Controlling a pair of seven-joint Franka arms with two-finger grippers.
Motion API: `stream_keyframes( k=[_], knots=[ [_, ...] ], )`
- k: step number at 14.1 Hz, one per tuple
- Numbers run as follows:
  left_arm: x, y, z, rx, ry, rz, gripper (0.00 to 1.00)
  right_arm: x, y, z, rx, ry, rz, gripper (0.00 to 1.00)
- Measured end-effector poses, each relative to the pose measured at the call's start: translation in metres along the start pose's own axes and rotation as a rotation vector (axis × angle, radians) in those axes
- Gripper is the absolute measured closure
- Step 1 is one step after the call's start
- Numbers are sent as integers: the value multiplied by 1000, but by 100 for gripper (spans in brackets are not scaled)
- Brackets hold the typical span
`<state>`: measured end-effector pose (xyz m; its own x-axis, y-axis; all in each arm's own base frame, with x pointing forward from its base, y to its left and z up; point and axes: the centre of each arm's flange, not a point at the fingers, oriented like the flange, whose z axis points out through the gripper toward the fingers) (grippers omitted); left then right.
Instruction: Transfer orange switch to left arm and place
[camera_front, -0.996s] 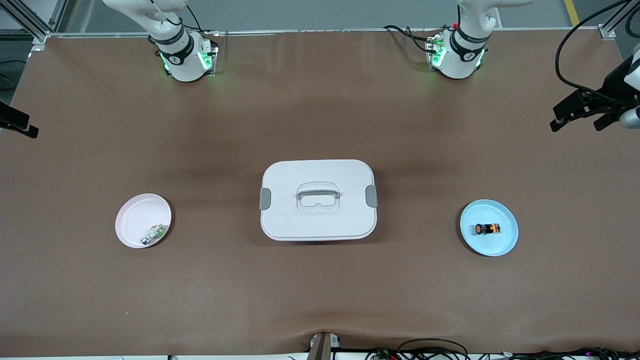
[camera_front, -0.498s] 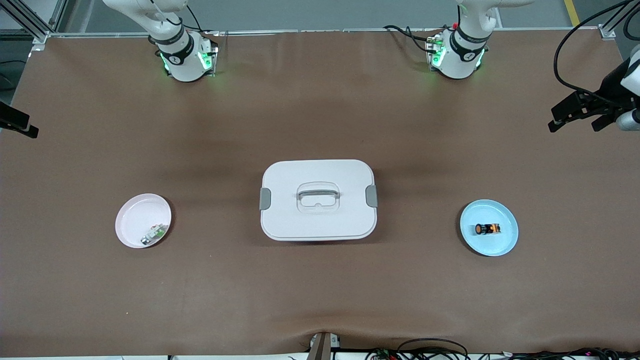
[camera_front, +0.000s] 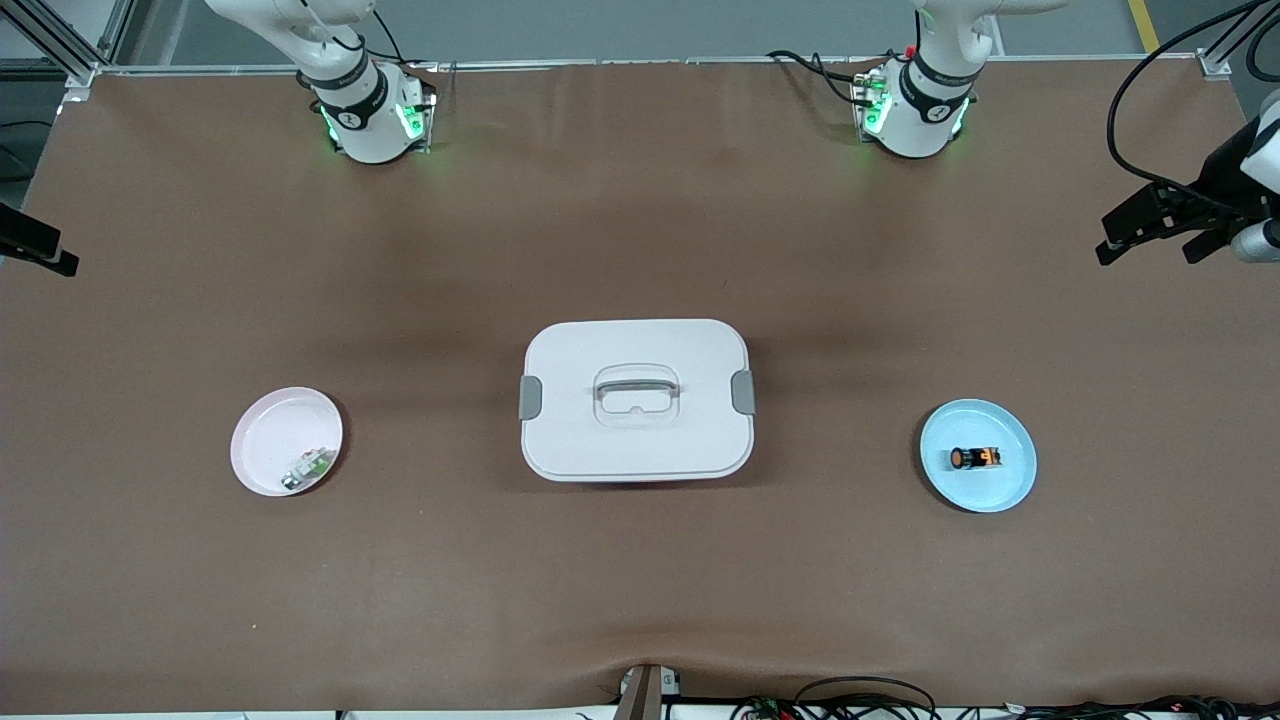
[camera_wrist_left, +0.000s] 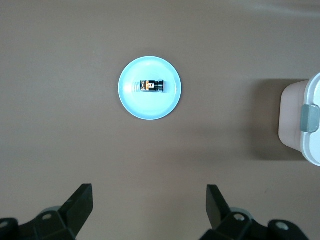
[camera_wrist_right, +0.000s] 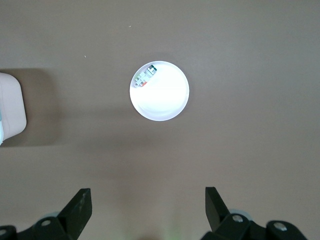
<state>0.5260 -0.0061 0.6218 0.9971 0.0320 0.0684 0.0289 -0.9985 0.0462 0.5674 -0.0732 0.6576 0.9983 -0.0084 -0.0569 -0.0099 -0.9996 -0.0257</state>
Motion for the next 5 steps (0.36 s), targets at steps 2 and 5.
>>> stream_keyframes(
  k=[2,5],
  knots=[
    [0,0,0,0,0,0,0,0,-1,0,0,0,-1,0],
    [0,0,0,0,0,0,0,0,-1,0,5,1,-3,0]
  ],
)
